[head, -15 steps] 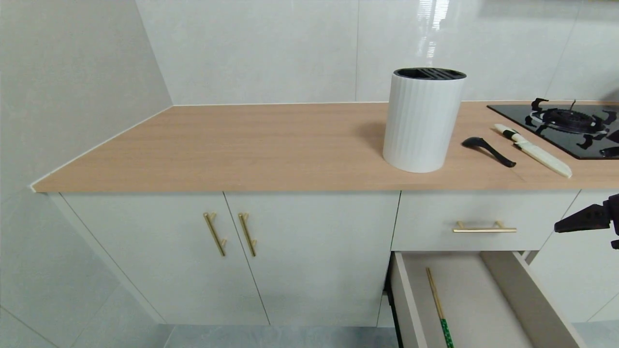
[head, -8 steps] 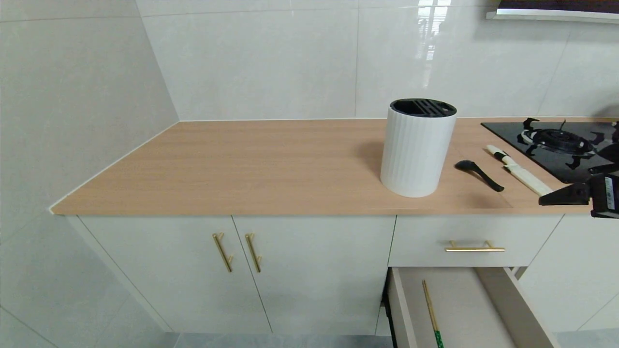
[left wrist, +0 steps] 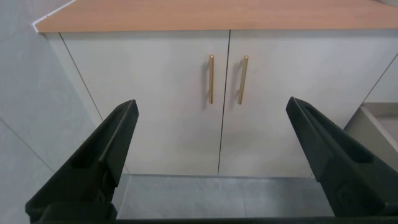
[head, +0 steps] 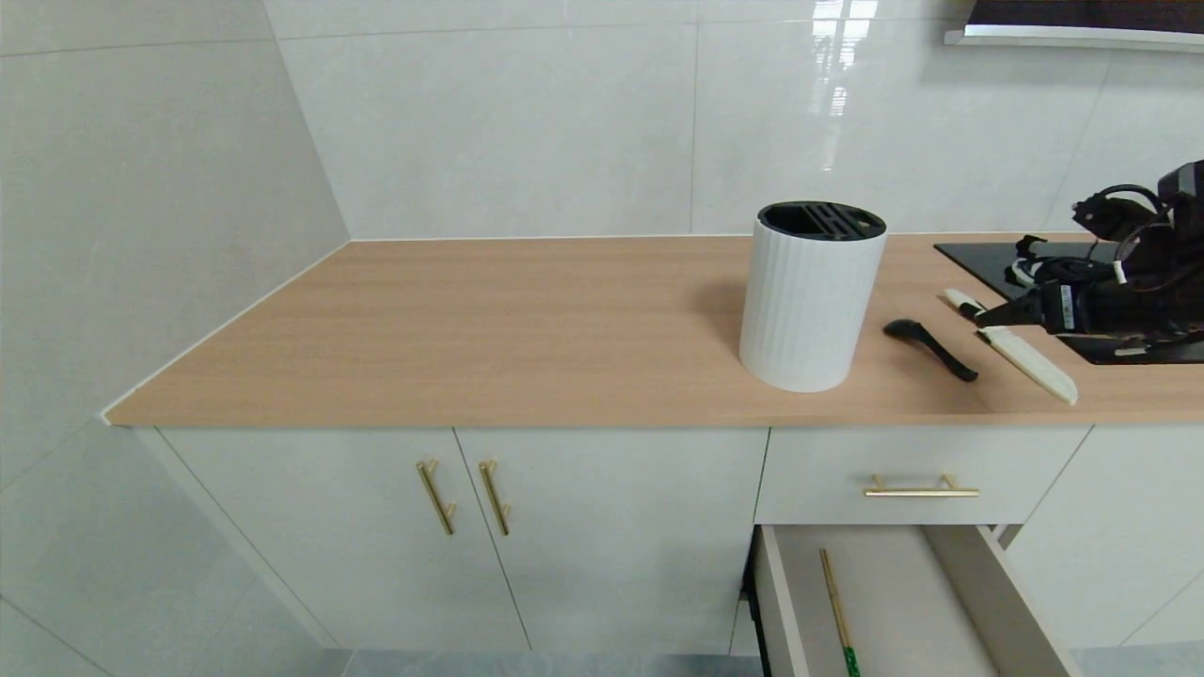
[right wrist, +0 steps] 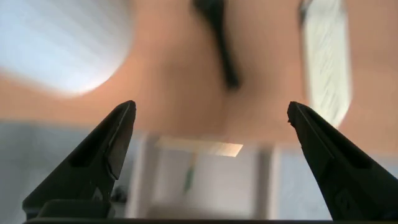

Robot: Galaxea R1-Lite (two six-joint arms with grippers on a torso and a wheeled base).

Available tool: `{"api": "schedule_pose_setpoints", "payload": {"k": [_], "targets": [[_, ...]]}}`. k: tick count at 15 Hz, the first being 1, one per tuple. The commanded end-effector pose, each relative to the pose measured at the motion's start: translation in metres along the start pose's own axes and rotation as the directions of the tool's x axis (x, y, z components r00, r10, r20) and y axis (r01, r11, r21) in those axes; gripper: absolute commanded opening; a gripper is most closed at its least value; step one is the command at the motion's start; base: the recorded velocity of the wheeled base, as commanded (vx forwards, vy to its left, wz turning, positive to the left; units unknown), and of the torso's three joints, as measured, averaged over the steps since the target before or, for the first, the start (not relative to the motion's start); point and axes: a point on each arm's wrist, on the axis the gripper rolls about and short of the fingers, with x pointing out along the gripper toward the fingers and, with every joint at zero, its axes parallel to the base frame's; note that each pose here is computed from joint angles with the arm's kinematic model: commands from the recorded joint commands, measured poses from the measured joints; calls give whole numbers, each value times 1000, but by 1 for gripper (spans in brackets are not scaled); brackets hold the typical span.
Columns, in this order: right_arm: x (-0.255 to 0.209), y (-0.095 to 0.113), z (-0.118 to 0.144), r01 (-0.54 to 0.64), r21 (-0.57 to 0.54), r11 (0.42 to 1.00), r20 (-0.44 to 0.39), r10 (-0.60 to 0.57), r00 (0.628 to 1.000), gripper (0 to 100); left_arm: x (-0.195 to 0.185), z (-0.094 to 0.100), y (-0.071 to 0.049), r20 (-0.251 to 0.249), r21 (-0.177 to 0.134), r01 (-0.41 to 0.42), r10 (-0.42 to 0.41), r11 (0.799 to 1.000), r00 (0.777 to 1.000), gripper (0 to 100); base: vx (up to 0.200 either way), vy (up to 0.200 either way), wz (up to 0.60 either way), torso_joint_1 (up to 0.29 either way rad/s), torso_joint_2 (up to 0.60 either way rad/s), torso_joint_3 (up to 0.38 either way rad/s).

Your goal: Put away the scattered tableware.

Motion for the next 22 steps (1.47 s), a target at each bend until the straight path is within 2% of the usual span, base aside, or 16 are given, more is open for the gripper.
{"api": "schedule_pose_setpoints", "payload": {"k": [1, 2, 5, 6, 11, 17, 18, 22], "targets": [[71, -22, -11, -7, -63, 998, -10, 7, 1000, 100, 0, 0, 0, -1, 0, 0, 0, 1000, 1000, 100, 0, 0, 0, 0, 0, 0], [82, -24, -13, -8, -76, 997, 6, 9, 1000, 100, 0, 0, 0, -1, 0, 0, 0, 1000, 1000, 100, 0, 0, 0, 0, 0, 0], [104, -6, -24, -50, -109, 993, -8, 50, 999, 100, 0, 0, 0, -2, 0, 0, 0, 1000, 1000, 100, 0, 0, 0, 0, 0, 0], [109, -2, -25, -54, -122, 991, 9, 56, 998, 100, 0, 0, 0, -2, 0, 0, 0, 1000, 1000, 100, 0, 0, 0, 0, 0, 0], [123, -6, -26, -37, -138, 990, 76, 48, 996, 100, 0, 0, 0, -2, 0, 0, 0, 1000, 1000, 100, 0, 0, 0, 0, 0, 0], [130, -8, -30, -35, -138, 990, 75, 45, 996, 100, 0, 0, 0, -2, 0, 0, 0, 1000, 1000, 100, 0, 0, 0, 0, 0, 0], [131, -11, -30, -29, -138, 990, 83, 41, 996, 0, 0, 0, 0, -2, 0, 0, 0, 1000, 1000, 100, 0, 0, 0, 0, 0, 0], [132, -15, -29, -21, -136, 990, 91, 34, 995, 0, 0, 0, 0, -1, 0, 0, 0, 1000, 1000, 100, 0, 0, 0, 0, 0, 0]]}}
